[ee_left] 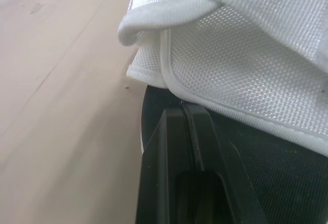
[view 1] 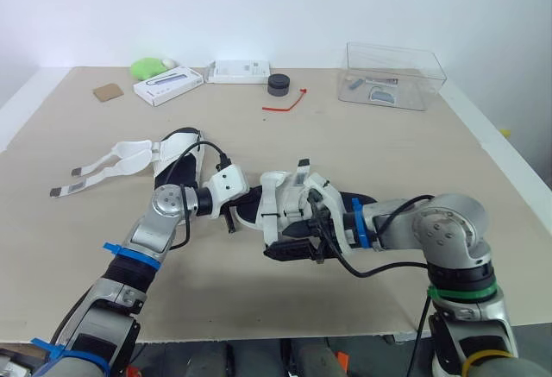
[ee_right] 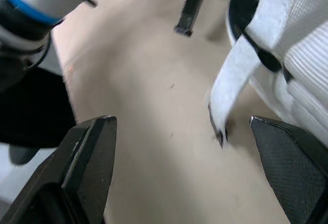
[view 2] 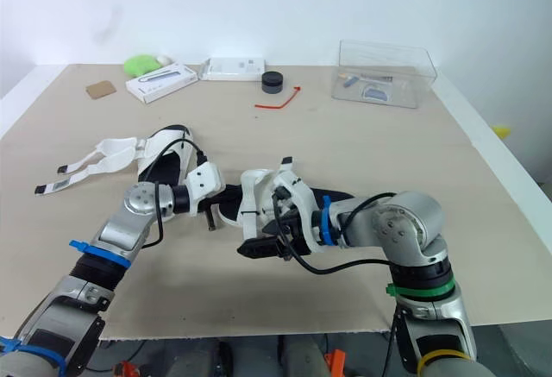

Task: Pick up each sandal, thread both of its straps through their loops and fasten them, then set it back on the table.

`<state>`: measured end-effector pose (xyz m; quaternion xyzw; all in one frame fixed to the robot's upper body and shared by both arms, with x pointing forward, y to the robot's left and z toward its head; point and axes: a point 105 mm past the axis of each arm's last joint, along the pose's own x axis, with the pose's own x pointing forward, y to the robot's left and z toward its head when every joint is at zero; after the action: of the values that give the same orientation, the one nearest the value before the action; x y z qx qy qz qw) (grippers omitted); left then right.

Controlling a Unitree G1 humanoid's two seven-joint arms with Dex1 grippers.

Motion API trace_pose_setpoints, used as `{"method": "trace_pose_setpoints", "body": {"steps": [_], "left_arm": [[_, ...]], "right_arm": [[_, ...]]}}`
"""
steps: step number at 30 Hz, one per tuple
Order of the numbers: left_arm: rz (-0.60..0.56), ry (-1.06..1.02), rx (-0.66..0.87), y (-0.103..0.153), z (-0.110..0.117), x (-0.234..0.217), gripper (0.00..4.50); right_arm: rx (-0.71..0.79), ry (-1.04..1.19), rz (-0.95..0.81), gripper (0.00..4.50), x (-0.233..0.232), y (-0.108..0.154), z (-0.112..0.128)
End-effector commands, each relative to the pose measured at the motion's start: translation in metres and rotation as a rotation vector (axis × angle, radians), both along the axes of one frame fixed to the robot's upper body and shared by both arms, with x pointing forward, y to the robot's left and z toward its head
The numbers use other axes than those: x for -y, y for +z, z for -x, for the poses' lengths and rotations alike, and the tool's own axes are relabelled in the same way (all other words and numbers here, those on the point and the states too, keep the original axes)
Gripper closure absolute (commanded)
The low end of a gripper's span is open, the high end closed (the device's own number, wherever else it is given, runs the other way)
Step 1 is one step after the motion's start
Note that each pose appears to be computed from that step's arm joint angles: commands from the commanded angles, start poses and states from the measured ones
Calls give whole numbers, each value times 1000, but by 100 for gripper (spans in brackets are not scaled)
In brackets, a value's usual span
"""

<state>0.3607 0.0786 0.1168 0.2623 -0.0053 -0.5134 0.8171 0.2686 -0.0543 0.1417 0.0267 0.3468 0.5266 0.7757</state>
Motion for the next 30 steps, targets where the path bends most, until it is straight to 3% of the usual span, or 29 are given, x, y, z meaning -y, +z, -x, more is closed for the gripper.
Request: {"method": "trace_pose_setpoints", "body": {"steps": [1, 2, 6, 8, 10, 11, 12, 13, 17, 24, 30], "left_arm": [[-28, 10, -15, -7, -1, -3, 450], [-28, 11, -15, -7, -1, -3, 450], [-31, 21, -13, -8, -1, -6, 450], [-30, 23, -13, -8, -1, -6, 450], [-30, 24, -13, -8, -1, -6, 450], [-30, 24, -13, -8, -1, -6, 450], [-30, 24, -13, -8, -1, -6, 450], [-30, 24, -13, -8, -1, -5, 450], [-29, 23, -14, -9, -1, -4, 450], [-35, 21, -18, -11, -1, -5, 450], [-36, 18, -18, -10, -1, -3, 450]], "right_arm": [[45, 4, -10, 4, -4, 9, -3], [43, 5, -9, 4, -5, 9, -3], [31, -19, -4, 133, -7, 4, -7], [31, -29, 0, 237, -6, 2, -8], [35, -36, 2, 306, -6, 2, -9], [37, -39, 1, 381, -6, 2, -9], [36, -40, -1, 396, -7, 2, -9], [34, -40, -4, 444, -7, 2, -8], [25, -4, 13, 444, -3, -1, 0], [26, 246, 52, 444, 5, 2, 36], [55, 298, 18, 444, 0, 8, 40]]}}
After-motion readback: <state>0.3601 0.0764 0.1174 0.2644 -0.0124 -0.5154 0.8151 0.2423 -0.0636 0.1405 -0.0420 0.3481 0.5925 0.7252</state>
